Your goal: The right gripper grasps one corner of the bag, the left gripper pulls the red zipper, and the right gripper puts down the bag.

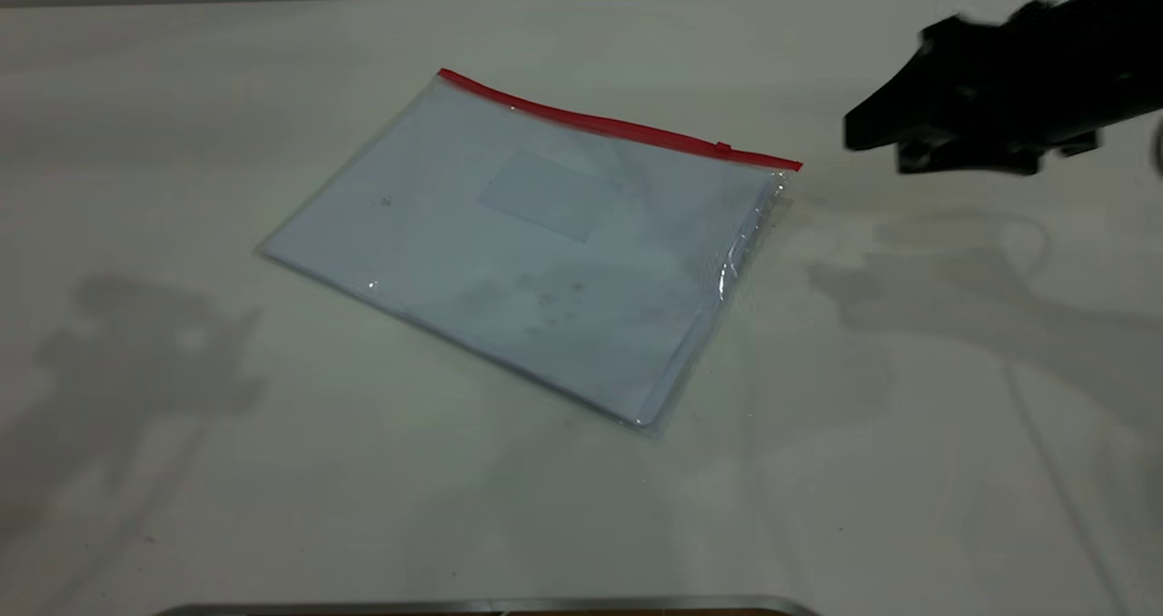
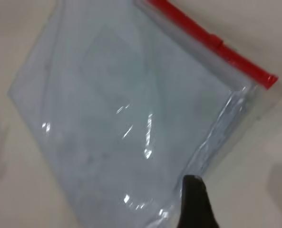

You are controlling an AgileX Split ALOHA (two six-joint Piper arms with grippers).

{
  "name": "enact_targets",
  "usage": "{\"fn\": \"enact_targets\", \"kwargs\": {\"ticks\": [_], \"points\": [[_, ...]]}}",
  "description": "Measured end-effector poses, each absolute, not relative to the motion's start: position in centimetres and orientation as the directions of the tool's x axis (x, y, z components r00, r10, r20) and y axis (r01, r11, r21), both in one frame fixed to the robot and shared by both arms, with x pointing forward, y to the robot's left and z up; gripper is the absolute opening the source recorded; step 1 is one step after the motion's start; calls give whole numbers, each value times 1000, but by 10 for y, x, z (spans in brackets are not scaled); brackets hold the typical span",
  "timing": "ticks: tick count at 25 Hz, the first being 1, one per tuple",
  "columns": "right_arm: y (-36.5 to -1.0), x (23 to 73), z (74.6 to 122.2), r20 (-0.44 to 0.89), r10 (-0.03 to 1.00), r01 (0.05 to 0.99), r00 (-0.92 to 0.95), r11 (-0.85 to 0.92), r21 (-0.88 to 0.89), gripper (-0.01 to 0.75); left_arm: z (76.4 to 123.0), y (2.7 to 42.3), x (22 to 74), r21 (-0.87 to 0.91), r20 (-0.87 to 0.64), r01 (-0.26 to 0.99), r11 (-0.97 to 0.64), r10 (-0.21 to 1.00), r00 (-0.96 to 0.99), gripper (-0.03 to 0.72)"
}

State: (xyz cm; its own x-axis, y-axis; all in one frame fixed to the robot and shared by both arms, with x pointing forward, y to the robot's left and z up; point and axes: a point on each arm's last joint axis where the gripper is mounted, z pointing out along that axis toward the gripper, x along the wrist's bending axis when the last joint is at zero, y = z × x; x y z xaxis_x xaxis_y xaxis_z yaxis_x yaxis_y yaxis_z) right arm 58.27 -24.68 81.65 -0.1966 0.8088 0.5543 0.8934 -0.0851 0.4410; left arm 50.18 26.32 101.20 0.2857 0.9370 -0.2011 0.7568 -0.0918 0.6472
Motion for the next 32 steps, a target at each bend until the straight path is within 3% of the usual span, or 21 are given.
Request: {"fn": "enact_targets", "kwargs": {"ticks": [10, 23, 26, 31, 32], "points": [[-238, 626, 746, 649, 737, 909, -188, -121, 400, 539, 1013, 262, 509, 658, -203, 747, -94, 933, 296, 517], [-177, 640, 735, 613, 724, 895, -317, 13, 446, 518, 1013, 262, 509, 658, -204, 747, -93, 933, 296, 517], [-177, 639, 735, 629, 711, 897, -316, 8, 443, 412, 1013, 262, 509, 658, -212, 748, -83, 933, 291, 517], [-179, 639, 739, 672, 672, 899, -311, -20, 437, 80, 1014, 261, 509, 659, -216, 748, -80, 932, 290, 517], [-178, 639, 740, 680, 663, 900, -312, -23, 435, 45, 1014, 261, 509, 659, -217, 748, -79, 932, 289, 517]]}}
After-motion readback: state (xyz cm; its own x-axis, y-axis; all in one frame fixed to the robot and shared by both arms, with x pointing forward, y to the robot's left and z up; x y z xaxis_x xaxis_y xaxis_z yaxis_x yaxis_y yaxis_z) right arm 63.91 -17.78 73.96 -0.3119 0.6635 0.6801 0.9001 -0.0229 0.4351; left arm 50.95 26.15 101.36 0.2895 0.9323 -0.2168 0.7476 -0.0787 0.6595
